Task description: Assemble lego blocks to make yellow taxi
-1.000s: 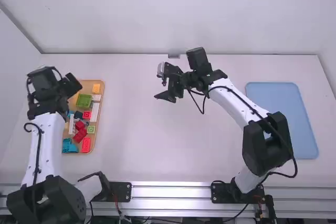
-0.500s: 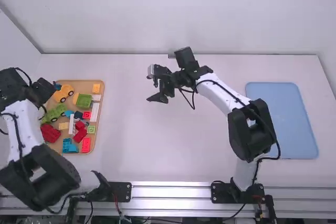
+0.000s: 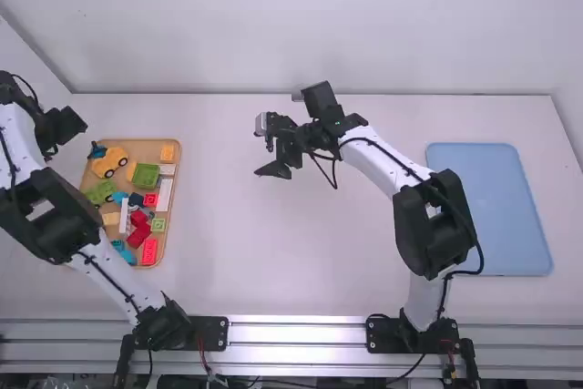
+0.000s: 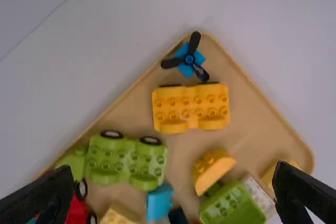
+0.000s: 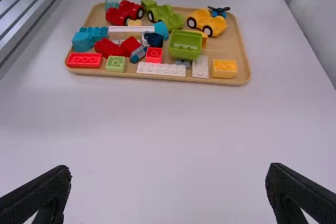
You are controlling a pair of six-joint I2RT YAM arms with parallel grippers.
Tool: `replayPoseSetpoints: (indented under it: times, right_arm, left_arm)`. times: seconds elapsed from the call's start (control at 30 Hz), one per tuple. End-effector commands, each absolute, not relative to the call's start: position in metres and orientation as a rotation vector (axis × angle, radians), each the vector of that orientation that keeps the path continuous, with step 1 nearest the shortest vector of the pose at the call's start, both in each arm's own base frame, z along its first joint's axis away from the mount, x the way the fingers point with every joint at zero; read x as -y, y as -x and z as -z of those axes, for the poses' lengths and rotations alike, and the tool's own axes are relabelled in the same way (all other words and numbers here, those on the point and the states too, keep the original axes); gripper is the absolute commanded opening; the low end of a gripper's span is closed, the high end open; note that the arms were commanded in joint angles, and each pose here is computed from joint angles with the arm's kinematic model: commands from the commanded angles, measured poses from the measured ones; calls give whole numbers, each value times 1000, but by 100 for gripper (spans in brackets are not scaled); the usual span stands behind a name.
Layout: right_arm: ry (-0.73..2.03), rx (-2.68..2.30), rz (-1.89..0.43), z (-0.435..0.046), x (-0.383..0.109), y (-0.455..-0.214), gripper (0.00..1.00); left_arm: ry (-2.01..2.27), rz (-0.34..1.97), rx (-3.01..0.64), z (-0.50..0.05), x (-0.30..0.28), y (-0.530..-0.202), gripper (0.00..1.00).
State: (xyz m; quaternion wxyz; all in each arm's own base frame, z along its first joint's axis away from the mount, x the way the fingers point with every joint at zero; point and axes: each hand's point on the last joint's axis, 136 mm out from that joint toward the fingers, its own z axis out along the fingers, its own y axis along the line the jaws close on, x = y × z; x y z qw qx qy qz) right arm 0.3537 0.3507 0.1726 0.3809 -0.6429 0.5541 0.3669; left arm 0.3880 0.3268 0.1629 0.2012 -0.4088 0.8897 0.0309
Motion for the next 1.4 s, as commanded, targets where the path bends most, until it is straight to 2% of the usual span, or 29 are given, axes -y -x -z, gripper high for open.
replayPoseSetpoints:
  times: [0.0, 0.17, 0.3, 0.5, 0.67, 0.77, 0.93, 1.37]
  right_arm:
    - [1645, -1383, -936, -180, -357, -357, 98]
    - [1643, -1388, -937, -180, -357, -357, 99]
    - [1644, -1389, -940, -179, -357, -356, 99]
    - [1644, -1392, -937, -179, -357, -357, 99]
    - [1640, -1394, -938, -179, -358, -357, 99]
    - [1640, -1398, -940, -179, -357, -357, 99]
    - [1640, -1398, -946, -179, -357, -356, 99]
    - [1651, -1398, -930, -177, -361, -354, 99]
  left_arm:
    - [998, -91, -2579, -144, -336, -405, 99]
    - [855, -78, -2719, -101, -347, -417, 99]
    - [576, -54, -2827, -75, -340, -423, 99]
    - [-12, -45, -2988, -47, -318, -413, 99]
    - [-307, -87, -3040, -36, -315, -404, 93]
    - [-492, -82, -3033, -30, -312, -402, 94]
    - [-554, -169, -3016, -22, -324, -406, 96]
    - [-770, -64, -2952, -10, -309, -405, 92]
